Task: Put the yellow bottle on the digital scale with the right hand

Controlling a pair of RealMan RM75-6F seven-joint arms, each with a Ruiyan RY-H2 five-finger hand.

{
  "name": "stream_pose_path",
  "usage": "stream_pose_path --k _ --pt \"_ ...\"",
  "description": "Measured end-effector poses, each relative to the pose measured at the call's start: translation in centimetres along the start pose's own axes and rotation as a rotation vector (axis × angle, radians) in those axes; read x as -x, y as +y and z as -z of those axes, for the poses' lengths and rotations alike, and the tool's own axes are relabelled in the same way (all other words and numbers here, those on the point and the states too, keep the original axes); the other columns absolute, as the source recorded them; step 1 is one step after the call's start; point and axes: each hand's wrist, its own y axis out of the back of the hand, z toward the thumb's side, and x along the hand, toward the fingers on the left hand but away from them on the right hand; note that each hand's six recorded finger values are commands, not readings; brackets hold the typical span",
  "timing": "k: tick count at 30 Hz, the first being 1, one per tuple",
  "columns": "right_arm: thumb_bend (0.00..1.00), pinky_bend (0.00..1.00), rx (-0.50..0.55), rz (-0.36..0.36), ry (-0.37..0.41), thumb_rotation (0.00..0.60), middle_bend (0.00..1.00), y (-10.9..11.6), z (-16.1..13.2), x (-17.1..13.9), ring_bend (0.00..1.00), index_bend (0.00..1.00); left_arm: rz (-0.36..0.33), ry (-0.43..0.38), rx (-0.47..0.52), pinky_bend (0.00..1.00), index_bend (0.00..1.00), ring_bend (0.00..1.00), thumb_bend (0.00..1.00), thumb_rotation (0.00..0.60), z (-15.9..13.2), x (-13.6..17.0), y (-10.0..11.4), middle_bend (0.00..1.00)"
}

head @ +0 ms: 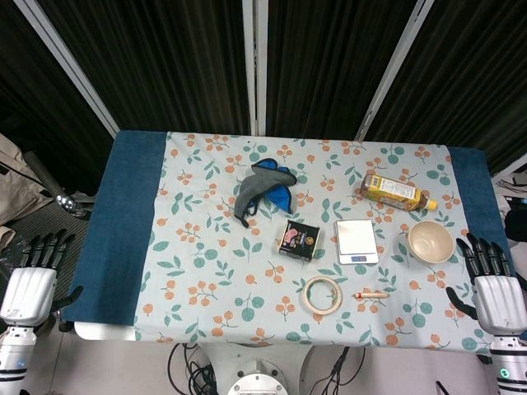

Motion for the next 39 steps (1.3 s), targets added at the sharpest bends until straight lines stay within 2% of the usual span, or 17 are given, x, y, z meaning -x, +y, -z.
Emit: stream_pose_path --k 15,22,28,35,39 --pt "0.17 0.00 0.019 -0.011 -0.012 0.600 0.00 0.3 0.4 0.9 0.00 0.00 -0.001 0.021 0.008 0.00 0.04 0.00 0.17 0.600 0.5 0.0 -0.1 0.00" --pt "0.16 0.00 0.005 -0.012 -0.040 0.600 0.00 0.4 0.8 2.9 0.00 0.00 0.010 0.005 0.009 0.00 0.04 0.00 0.17 0.600 0.4 -0.3 -0.5 0.00" --pt "0.16 0.00 0.003 -0.031 -0.022 0.600 0.00 1.6 0.2 6.9 0.00 0.00 0.018 0.009 0.003 0.00 0.04 0.00 0.17 0.600 0.8 -0.2 -0.6 0.00" --pt "0.15 0.00 0.065 -0.141 -0.038 0.600 0.00 1.4 -0.7 14.0 0.00 0.00 0.038 -0.007 0.012 0.00 0.04 0.00 0.17 0.600 0.5 0.2 -1.0 0.00" --pt "0.15 0.00 0.064 -0.211 -0.084 0.600 0.00 0.5 -0.2 17.9 0.00 0.00 0.035 -0.004 0.009 0.00 0.04 0.00 0.18 0.600 0.6 0.5 -1.0 0.00"
